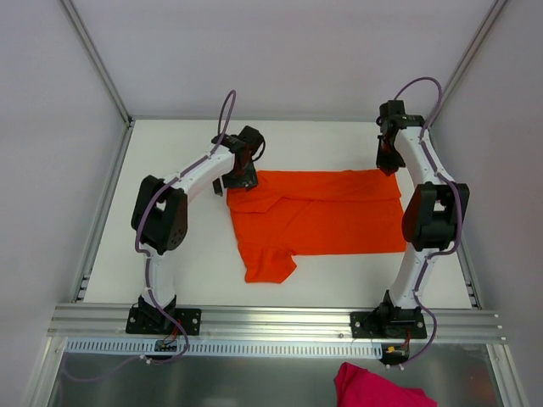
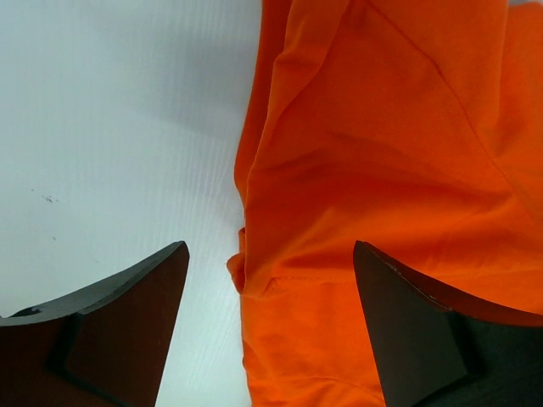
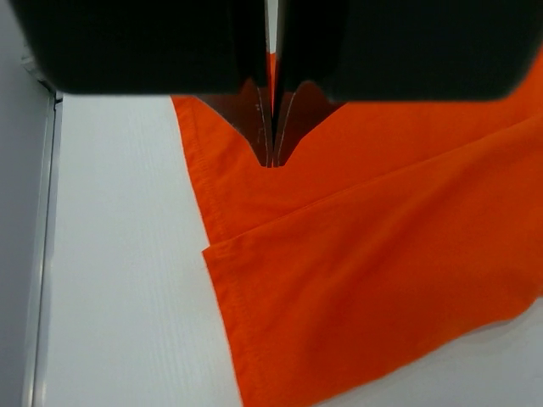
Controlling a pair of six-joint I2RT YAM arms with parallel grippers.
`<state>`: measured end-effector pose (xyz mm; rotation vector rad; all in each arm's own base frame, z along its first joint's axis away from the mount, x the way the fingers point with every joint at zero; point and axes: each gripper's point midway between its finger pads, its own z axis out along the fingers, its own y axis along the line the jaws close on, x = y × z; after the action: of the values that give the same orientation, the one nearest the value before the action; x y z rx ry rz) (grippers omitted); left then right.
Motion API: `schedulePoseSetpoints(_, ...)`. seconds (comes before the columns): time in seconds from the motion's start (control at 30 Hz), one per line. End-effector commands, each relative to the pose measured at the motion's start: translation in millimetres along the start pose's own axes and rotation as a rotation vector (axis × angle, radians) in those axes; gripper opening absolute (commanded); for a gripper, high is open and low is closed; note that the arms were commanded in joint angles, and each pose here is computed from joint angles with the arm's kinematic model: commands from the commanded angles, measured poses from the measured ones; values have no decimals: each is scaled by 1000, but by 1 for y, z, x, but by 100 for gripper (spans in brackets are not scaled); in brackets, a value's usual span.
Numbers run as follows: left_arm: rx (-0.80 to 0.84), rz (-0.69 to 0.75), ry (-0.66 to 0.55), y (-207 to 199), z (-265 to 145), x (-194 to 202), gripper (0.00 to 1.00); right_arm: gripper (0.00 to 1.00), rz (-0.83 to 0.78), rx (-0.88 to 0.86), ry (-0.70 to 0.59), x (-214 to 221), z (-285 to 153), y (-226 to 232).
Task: Fold and stack the t-shirts
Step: Fold the flattened tshirt in 1/3 of the way
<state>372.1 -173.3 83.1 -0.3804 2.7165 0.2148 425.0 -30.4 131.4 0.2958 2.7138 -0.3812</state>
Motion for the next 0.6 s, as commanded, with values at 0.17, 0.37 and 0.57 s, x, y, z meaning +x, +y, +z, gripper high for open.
schedulePoseSetpoints(0.17, 68, -55, -142, -5, -13, -55, 84, 1, -37, -96, -87, 0, -56, 28)
schedulePoseSetpoints(0.37, 123, -89, -185, -17, 2, -87, 84, 1, -65, -142, -110, 16, -77, 32)
schedulePoseSetpoints(0.57, 206, -142, -182, -29, 7, -108, 82, 1, -75, -181, -102, 42, -92, 34)
